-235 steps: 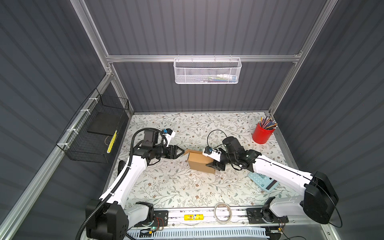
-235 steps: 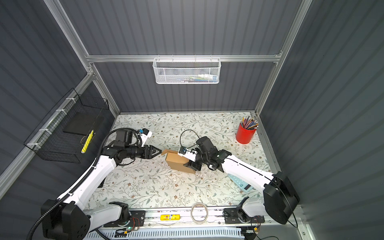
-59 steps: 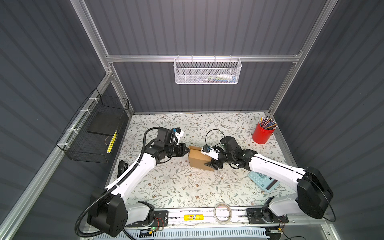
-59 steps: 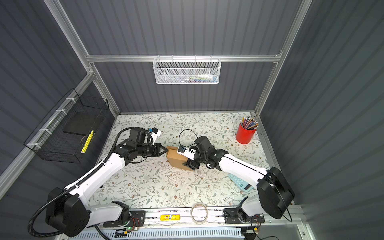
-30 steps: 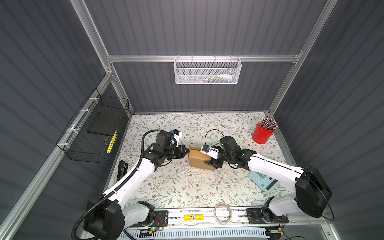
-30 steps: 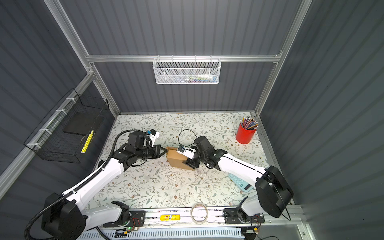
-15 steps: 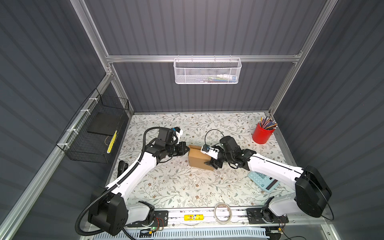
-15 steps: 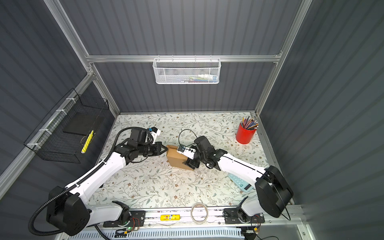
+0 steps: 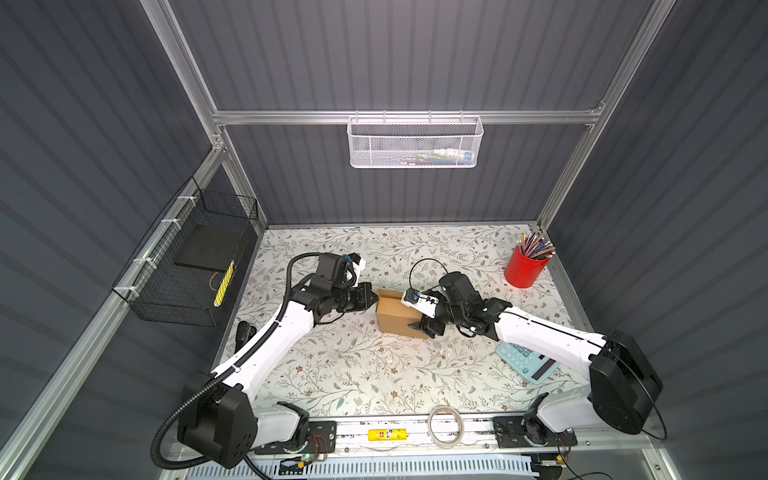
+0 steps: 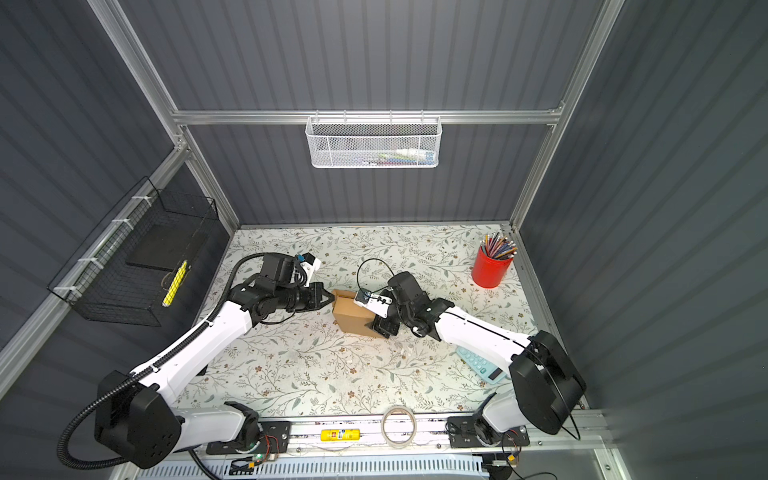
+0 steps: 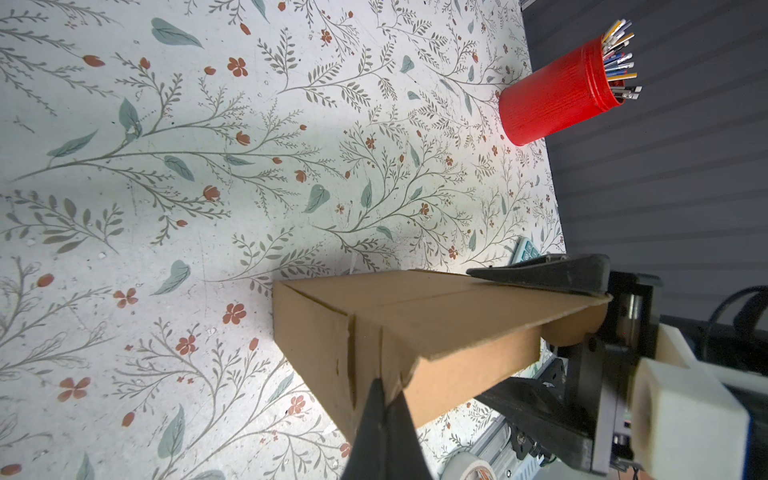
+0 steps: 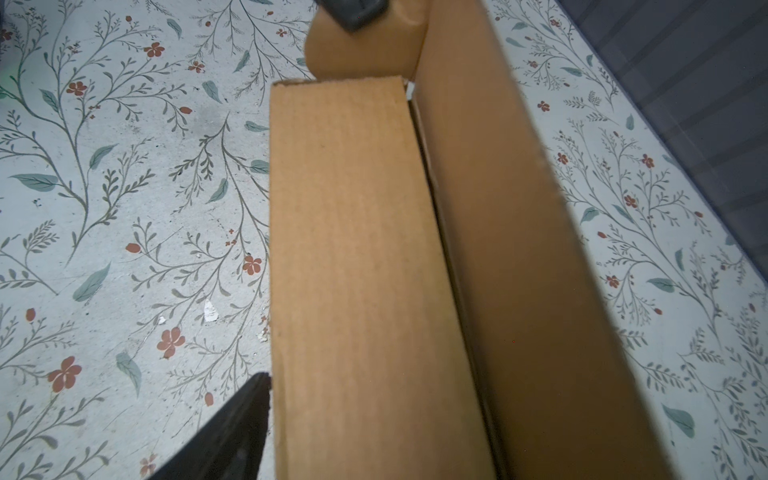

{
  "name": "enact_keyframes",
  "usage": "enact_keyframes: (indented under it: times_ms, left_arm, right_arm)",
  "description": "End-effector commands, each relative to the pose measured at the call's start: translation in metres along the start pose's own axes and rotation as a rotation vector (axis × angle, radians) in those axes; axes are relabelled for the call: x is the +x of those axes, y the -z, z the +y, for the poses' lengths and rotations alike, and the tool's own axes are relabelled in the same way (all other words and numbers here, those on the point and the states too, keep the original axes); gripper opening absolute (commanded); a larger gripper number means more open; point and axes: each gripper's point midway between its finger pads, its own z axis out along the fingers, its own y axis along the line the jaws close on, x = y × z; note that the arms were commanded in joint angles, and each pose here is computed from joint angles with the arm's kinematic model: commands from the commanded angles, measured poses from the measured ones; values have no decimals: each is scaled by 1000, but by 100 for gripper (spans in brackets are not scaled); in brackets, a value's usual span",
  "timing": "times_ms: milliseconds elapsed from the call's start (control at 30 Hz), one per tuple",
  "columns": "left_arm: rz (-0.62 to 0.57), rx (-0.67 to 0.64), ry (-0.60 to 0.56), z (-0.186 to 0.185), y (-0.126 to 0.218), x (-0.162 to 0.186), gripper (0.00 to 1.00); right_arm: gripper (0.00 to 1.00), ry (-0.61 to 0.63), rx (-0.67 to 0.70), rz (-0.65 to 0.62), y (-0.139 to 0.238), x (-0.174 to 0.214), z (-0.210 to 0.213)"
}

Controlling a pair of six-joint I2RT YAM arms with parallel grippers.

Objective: Fold the paper box

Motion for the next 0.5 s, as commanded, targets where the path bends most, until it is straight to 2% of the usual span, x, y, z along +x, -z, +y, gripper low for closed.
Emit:
enact_keyframes:
  times_ms: [0, 467]
  left_arm:
    - [-2, 0, 6, -4, 2, -6, 0]
    - [15, -28, 15, -2, 3, -7, 0]
  right_arm:
    - [76, -13, 7, -4, -2, -5, -4]
    - [77, -16, 10, -12, -3, -6, -5]
